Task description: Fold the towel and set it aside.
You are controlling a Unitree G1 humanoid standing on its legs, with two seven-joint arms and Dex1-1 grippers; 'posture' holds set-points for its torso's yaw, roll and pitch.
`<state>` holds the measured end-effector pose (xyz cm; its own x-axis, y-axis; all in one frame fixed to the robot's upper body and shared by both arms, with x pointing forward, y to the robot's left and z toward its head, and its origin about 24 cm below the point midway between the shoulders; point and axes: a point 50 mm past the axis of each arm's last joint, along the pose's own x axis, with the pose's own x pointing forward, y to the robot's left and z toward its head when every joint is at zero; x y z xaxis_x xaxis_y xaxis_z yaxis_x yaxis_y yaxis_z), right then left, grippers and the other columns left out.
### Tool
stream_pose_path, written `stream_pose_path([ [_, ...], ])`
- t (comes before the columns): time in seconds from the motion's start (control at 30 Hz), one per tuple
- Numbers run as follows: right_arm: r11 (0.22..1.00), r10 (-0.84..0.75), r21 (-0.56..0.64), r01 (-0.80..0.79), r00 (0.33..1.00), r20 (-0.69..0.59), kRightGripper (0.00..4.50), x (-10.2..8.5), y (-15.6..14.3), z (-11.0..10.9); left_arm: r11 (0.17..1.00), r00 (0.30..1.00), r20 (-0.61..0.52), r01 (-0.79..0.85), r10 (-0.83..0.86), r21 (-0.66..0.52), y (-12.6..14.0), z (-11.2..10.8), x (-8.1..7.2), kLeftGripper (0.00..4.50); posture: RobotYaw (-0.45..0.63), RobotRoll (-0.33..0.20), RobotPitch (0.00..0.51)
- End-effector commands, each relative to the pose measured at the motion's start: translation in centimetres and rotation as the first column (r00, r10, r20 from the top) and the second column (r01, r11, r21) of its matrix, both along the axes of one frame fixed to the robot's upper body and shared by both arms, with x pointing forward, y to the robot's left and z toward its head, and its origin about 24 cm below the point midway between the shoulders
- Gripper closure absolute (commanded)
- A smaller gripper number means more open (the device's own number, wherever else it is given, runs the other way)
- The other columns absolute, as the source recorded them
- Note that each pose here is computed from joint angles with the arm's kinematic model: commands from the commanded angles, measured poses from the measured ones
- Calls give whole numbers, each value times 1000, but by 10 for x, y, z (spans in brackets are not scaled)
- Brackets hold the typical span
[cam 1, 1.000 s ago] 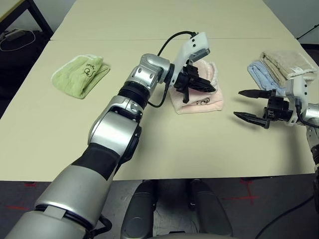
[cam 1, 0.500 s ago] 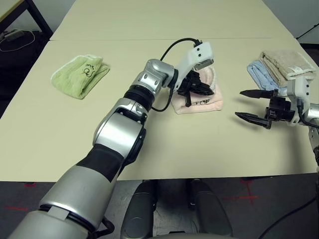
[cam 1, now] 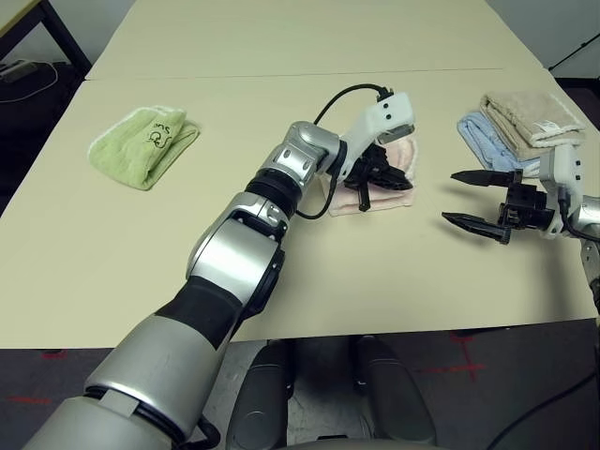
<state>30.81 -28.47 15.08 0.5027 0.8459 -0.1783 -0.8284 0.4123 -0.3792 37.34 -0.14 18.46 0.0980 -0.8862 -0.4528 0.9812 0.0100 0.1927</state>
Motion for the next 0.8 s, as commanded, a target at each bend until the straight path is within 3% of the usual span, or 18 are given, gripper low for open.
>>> stream_pose_path([
  [0.03, 1000, -6, -11, 6, 1000, 8, 0, -2, -3, 3, 999, 1000, 11, -21, 20, 24, 2, -6, 1, 1884, -20, 0, 186],
  [0.2, 1000, -10, -13, 10, 1000, 7, 0, -1, -3, 4, 1000, 1000, 10, -19, 19, 0, 7, 3, 3, 28, -9, 0, 186],
  [0.47, 1000, -16, -18, 16, 1000, 8, 0, 6, -3, 7, 990, 997, -65, 29, -39, -138, 38, 38, -2, 28, 10, 0, 180],
  [0.6, 1000, -13, -20, 13, 1000, 9, 0, 8, -3, 7, 981, 991, -132, 9, -35, -193, 74, 37, -20, 28, 25, 0, 179],
  [0.7, 1000, -21, -5, 21, 1000, 14, 0, 10, -2, 9, 975, 991, -118, -93, 70, -200, 100, 33, -26, 28, 34, 0, 178],
  [0.8, 994, -72, 88, 70, 997, 25, 0, 17, 1, 15, 943, 967, -81, -253, 241, -214, 127, 28, -23, 28, 35, 0, 179],
])
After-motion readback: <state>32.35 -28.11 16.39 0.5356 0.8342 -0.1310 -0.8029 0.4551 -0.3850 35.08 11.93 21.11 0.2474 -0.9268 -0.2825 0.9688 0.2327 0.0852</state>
